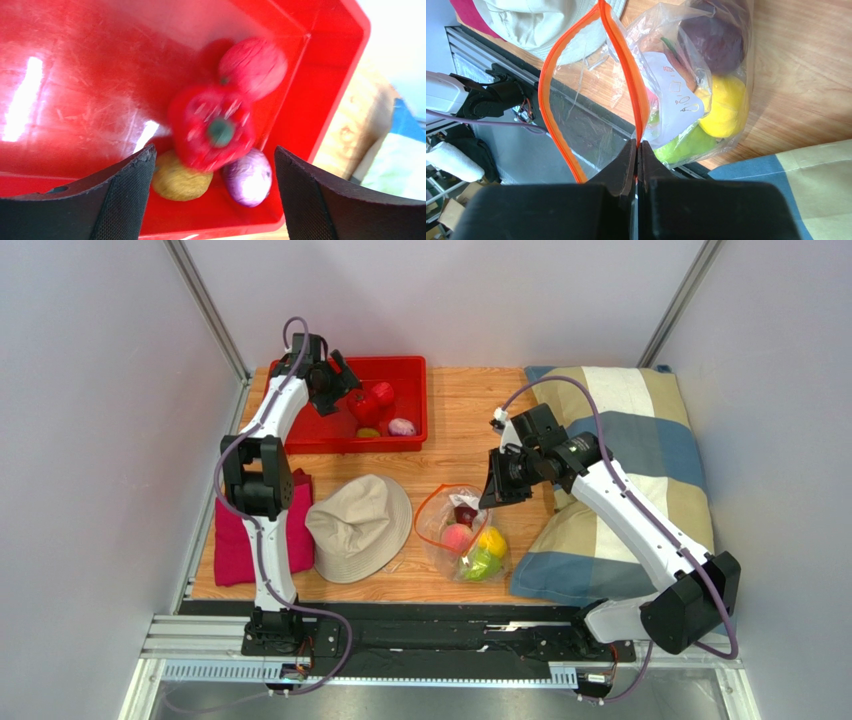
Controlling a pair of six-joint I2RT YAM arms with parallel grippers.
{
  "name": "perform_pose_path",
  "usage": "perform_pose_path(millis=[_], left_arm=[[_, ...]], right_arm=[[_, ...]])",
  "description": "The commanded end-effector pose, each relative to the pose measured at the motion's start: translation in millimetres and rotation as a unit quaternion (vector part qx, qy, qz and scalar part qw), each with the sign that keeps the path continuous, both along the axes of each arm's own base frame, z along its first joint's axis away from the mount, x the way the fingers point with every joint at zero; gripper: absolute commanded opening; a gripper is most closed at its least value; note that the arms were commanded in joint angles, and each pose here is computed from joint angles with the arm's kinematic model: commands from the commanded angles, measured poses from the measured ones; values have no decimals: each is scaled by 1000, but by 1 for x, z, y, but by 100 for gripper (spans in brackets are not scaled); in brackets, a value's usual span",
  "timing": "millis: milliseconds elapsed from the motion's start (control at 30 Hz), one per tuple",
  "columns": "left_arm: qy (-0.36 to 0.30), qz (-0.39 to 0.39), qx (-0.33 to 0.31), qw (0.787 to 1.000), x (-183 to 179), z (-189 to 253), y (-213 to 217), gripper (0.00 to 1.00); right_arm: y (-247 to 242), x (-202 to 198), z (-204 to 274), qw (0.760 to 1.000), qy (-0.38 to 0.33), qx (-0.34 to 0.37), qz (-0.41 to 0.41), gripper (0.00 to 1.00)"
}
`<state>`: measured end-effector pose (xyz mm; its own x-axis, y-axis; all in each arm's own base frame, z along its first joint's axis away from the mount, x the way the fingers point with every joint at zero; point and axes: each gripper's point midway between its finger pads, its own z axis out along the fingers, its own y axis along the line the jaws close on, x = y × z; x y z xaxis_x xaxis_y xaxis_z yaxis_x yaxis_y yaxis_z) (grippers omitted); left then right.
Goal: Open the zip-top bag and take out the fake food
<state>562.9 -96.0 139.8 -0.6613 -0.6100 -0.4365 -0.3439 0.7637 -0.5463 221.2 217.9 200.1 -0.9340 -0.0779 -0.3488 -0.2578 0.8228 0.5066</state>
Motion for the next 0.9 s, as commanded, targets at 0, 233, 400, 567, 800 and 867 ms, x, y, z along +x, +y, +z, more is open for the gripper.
perform_pose_path(millis=[0,233,400,567,800,867], left_arm=[[1,-31,35,999,-12,19,7,91],[-104,-162,17,981,-83,99,-59,59],[-169,-330,45,928,-185,131,-148,38],[-157,-404,32,900,-272,118,-196,20],[-99,-445,63,888,-314,81,-218,4],[-76,-455,72,885,-315,62,-225,3]], right_arm=[[-1,14,22,999,-41,-12,7,0],[-4,19,25,998,-53,-25,14,0],[3,22,20,998,-49,-17,27,0],[19,24,38,998,-43,29,39,0],[36,24,72,994,-51,89,38,0],[36,23,68,994,-46,90,38,0]])
